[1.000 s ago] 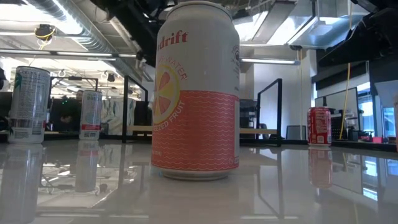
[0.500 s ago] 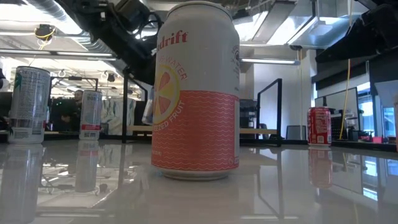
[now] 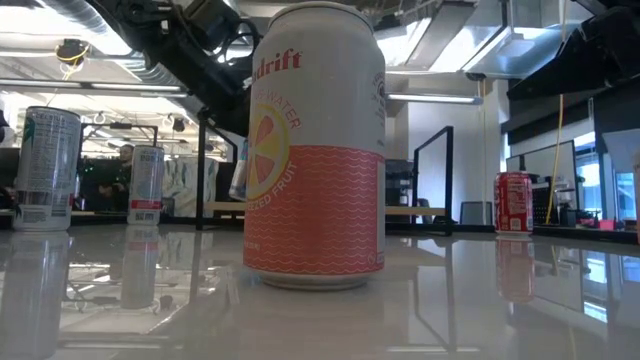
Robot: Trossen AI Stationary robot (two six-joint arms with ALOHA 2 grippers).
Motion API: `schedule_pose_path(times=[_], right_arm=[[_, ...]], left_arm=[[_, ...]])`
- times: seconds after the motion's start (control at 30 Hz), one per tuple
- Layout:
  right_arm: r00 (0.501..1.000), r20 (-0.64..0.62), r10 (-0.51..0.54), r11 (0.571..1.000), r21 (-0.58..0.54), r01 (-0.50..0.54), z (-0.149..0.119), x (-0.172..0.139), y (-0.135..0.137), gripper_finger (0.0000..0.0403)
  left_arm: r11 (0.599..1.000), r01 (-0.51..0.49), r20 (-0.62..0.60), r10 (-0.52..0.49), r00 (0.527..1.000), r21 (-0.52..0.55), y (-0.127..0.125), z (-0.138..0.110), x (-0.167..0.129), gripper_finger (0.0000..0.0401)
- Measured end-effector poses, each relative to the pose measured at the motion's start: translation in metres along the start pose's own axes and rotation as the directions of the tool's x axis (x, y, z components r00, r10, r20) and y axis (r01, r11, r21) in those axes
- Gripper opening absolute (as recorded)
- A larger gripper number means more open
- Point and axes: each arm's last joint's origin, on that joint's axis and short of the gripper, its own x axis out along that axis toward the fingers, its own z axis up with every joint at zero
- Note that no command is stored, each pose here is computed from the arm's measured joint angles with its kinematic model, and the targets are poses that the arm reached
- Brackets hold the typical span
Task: Place canned beverage on shelf
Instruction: Put the blue soda can aligned with the other blue soda can on the shelf
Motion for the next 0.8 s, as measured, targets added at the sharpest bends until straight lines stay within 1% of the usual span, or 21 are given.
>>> schedule_pose_path(times=[0.2,0.3,0.43,0.57,0.7,0.8], right_arm=[[1.000,0.000,0.000,1.000,0.000,0.000,0.000,0.000,0.000,0.0280],[1.000,0.000,0.000,1.000,0.001,0.000,0.000,0.000,0.000,0.0280],[1.000,0.000,0.000,1.000,0.001,0.000,0.000,0.000,0.000,0.0280],[1.000,0.000,0.001,1.000,0.002,-0.001,0.000,0.000,0.000,0.0280],[1.000,0.001,0.001,1.000,0.003,-0.001,0.000,0.000,0.000,0.0280],[1.000,-0.005,0.009,1.000,0.004,-0.009,0.000,0.000,0.000,0.0280]], left_arm=[[1.000,-0.020,-0.002,0.020,1.000,0.008,0.001,0.000,0.000,0.0262],[0.999,-0.031,-0.001,0.031,1.000,0.021,0.001,0.000,0.000,0.0272],[0.999,-0.034,-0.002,0.034,0.999,0.028,0.001,-0.001,0.000,0.0273],[0.998,-0.032,0.000,0.032,1.000,0.056,0.001,0.001,-0.001,0.0273],[0.998,-0.024,0.040,0.021,0.999,0.066,-0.001,0.015,-0.007,0.0273],[0.995,-0.057,0.053,0.052,0.997,0.086,0.001,0.024,-0.012,0.0273]])
